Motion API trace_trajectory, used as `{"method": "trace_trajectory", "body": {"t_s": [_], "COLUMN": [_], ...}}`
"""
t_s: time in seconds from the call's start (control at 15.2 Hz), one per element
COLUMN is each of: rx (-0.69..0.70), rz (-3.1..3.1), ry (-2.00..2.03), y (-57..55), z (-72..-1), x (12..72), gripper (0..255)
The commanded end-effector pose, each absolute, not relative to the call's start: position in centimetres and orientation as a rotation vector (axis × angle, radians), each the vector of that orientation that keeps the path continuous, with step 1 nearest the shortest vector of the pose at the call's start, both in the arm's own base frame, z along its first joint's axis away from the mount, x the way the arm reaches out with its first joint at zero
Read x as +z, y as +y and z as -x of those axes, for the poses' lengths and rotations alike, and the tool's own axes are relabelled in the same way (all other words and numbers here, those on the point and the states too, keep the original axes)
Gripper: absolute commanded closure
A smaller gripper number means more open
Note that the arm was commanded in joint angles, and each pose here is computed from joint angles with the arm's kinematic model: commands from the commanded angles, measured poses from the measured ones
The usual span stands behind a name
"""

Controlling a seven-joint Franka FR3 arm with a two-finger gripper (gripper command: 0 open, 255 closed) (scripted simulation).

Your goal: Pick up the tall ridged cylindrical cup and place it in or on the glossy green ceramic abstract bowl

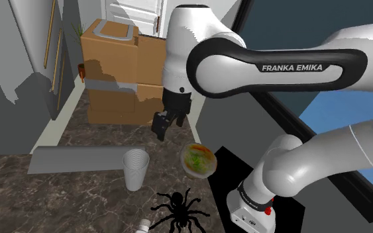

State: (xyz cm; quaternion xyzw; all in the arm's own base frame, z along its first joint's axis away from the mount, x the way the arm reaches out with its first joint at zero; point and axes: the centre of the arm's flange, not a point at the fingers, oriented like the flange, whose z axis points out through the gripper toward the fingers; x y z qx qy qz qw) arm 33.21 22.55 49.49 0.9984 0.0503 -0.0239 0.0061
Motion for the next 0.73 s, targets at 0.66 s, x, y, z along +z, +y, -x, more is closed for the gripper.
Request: {"method": "trace_trajectory", "body": {"t_s": [0.66], "rx": [-0.027], "rz": [-3.046], "ry": [0.205], "y": [37.9], "z": [-35.5], "x": [42.8], "gripper": [0]}}
